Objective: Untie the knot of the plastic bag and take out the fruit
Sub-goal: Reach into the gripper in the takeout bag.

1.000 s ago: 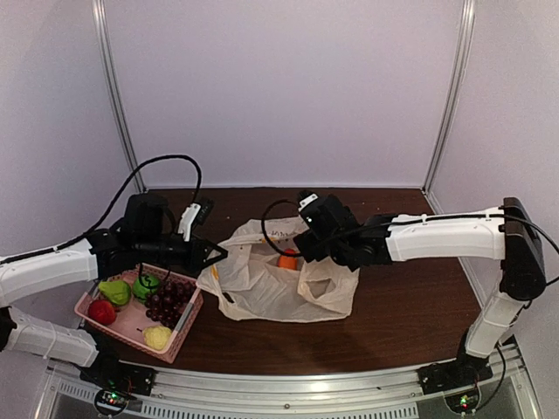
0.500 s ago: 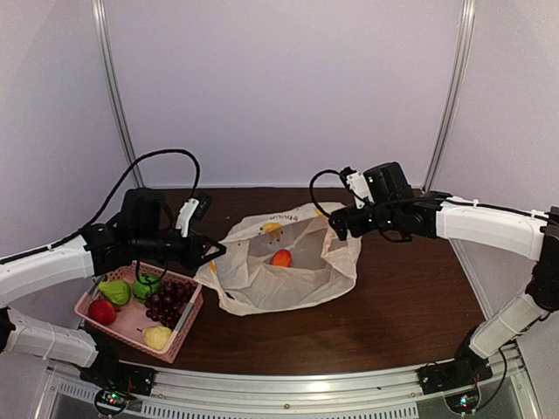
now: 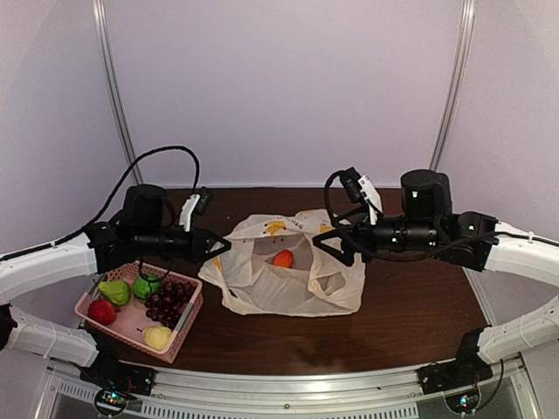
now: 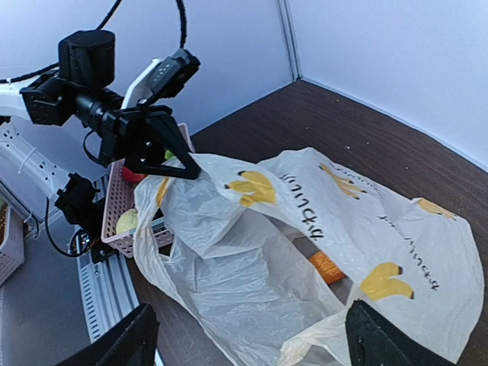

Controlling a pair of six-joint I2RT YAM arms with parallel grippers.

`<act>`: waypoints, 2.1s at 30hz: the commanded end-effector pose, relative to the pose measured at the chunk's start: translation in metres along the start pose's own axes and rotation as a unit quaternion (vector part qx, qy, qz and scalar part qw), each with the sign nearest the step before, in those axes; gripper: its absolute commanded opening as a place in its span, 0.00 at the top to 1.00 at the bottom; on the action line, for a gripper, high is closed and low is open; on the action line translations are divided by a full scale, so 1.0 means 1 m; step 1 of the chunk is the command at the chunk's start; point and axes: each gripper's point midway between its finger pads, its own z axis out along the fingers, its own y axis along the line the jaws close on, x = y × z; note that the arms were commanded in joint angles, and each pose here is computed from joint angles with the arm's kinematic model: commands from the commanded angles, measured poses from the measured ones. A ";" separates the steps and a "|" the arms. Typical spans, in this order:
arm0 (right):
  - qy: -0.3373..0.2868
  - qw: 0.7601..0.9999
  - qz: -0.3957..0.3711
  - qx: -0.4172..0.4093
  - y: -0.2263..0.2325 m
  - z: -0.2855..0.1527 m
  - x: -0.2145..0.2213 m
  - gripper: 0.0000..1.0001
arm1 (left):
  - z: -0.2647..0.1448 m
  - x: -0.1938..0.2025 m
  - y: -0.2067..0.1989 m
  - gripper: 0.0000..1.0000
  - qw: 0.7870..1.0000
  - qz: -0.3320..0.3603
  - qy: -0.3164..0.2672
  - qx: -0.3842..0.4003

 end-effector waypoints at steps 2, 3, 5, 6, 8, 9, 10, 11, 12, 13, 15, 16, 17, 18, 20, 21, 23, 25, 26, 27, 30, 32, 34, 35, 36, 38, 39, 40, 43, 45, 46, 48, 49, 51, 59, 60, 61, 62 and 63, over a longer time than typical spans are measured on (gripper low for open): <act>0.008 0.999 0.026 -0.046 0.040 0.030 0.021 0.24 | 0.000 -0.021 -0.010 1.00 0.999 -0.001 -0.028 0.015; 0.012 0.998 0.028 -0.047 0.044 0.039 0.027 0.27 | -0.001 -0.021 -0.010 1.00 0.999 -0.001 -0.028 0.016; 0.030 0.998 0.024 -0.044 0.047 0.055 0.039 0.35 | -0.001 -0.022 -0.011 1.00 0.999 -0.001 -0.030 0.016; 0.043 0.998 0.018 -0.038 0.047 0.064 0.046 0.38 | -0.002 -0.022 -0.010 1.00 0.999 -0.001 -0.030 0.015; 0.076 0.997 0.000 -0.019 0.043 0.080 0.063 0.44 | -0.002 -0.022 -0.011 1.00 0.999 0.000 -0.029 0.014; 0.092 0.996 -0.009 -0.011 0.040 0.085 0.072 0.46 | -0.002 -0.022 -0.010 1.00 1.000 0.001 -0.028 0.013; 0.100 0.995 -0.017 -0.004 0.037 0.090 0.076 0.47 | -0.002 -0.021 -0.010 1.00 1.000 0.001 -0.027 0.012; 0.108 0.994 -0.023 0.005 0.033 0.095 0.082 0.50 | -0.002 -0.020 -0.009 1.00 1.000 0.000 -0.025 0.011; 0.114 0.993 -0.028 0.017 0.028 0.099 0.086 0.53 | -0.002 -0.019 -0.009 1.00 1.000 0.001 -0.024 0.010; 0.118 0.992 -0.032 0.038 0.020 0.104 0.089 0.55 | -0.002 -0.020 -0.009 1.00 1.000 0.001 -0.024 0.010; 0.127 0.989 -0.030 0.075 0.003 0.114 0.094 0.56 | -0.002 -0.018 -0.009 1.00 1.000 0.002 -0.021 0.012; 0.129 0.987 -0.023 0.089 -0.004 0.120 0.097 0.56 | -0.002 -0.017 -0.009 1.00 1.000 0.003 -0.020 0.014; 0.124 0.987 -0.013 0.105 -0.012 0.125 0.097 0.56 | -0.002 -0.016 -0.009 1.00 1.000 0.004 -0.019 0.015; 0.118 0.985 0.000 0.124 -0.021 0.130 0.097 0.56 | -0.002 -0.015 -0.010 1.00 1.000 0.005 -0.019 0.016; 0.106 0.983 0.021 0.151 -0.036 0.138 0.096 0.56 | -0.002 -0.013 -0.010 1.00 1.000 0.007 -0.015 0.019; 0.100 0.981 0.030 0.163 -0.044 0.141 0.095 0.56 | -0.001 -0.011 -0.011 1.00 1.000 0.008 -0.011 0.022; 0.085 0.979 0.040 0.183 -0.057 0.149 0.091 0.56 | 0.001 -0.007 -0.011 1.00 1.000 0.009 0.000 0.026; 0.075 0.976 0.046 0.199 -0.066 0.155 0.087 0.56 | 0.004 -0.002 -0.012 1.00 0.999 0.009 0.011 0.033; 0.068 0.976 0.048 0.202 -0.069 0.160 0.084 0.56 | 0.005 0.001 -0.011 1.00 0.999 0.008 0.016 0.035; 0.065 0.975 0.050 0.204 -0.072 0.165 0.084 0.55 | 0.007 0.004 -0.011 1.00 0.999 0.008 0.021 0.037; 0.062 0.973 0.053 0.217 -0.080 0.179 0.084 0.53 | 0.011 0.010 -0.010 1.00 0.998 0.011 0.033 0.044; 0.063 0.971 0.056 0.225 -0.088 0.188 0.088 0.50 | 0.013 0.013 -0.011 1.00 0.998 0.014 0.040 0.051; 0.070 0.969 0.059 0.229 -0.096 0.198 0.093 0.48 | 0.015 0.016 -0.012 1.00 0.997 0.017 0.045 0.058; 0.073 0.969 0.061 0.229 -0.098 0.203 0.094 0.47 | 0.016 0.017 -0.012 1.00 0.997 0.017 0.046 0.059; 0.079 0.968 0.063 0.230 -0.102 0.208 0.099 0.47 | 0.017 0.017 -0.011 1.00 0.997 0.018 0.048 0.060; 0.088 0.967 0.065 0.232 -0.108 0.216 0.106 0.46 | 0.019 0.020 -0.010 1.00 0.997 0.018 0.052 0.061; 0.092 0.965 0.065 0.235 -0.111 0.219 0.109 0.45 | 0.020 0.020 -0.010 1.00 0.997 0.018 0.054 0.061; 0.098 0.964 0.064 0.241 -0.115 0.221 0.113 0.44 | 0.020 0.021 -0.009 1.00 0.996 0.018 0.055 0.061; 0.117 0.957 0.056 0.261 -0.125 0.226 0.124 0.39 | 0.021 0.023 -0.009 1.00 0.996 0.017 0.057 0.061; 0.131 0.953 0.055 0.267 -0.131 0.231 0.132 0.37 | 0.022 0.024 -0.008 1.00 0.996 0.016 0.058 0.061; 0.136 0.952 0.054 0.267 -0.132 0.233 0.137 0.37 | 0.022 0.024 -0.008 1.00 0.996 0.016 0.058 0.061; 0.150 0.951 0.055 0.266 -0.135 0.238 0.149 0.35 | 0.021 0.024 -0.008 1.00 0.996 0.015 0.057 0.060; 0.154 0.950 0.056 0.266 -0.136 0.240 0.153 0.35 | 0.021 0.024 -0.008 1.00 0.996 0.015 0.057 0.059; 0.159 0.949 0.057 0.267 -0.138 0.242 0.159 0.34 | 0.020 0.024 -0.007 1.00 0.997 0.014 0.055 0.057; 0.152 0.954 0.058 0.254 -0.136 0.242 0.148 0.52 | 0.020 0.025 -0.001 1.00 0.998 0.007 0.047 0.042; 0.147 0.955 0.058 0.250 -0.134 0.241 0.142 0.54 | 0.020 0.024 0.000 1.00 0.998 0.005 0.046 0.038; 0.142 0.957 0.057 0.246 -0.131 0.239 0.138 0.57 | 0.020 0.024 0.001 1.00 0.998 0.003 0.045 0.034; 0.137 0.959 0.056 0.242 -0.129 0.236 0.131 0.58 | 0.021 0.024 0.003 1.00 0.999 0.001 0.044 0.031; 0.131 0.961 0.054 0.236 -0.126 0.234 0.125 0.60 | 0.021 0.022 0.004 1.00 0.999 0.000 0.041 0.028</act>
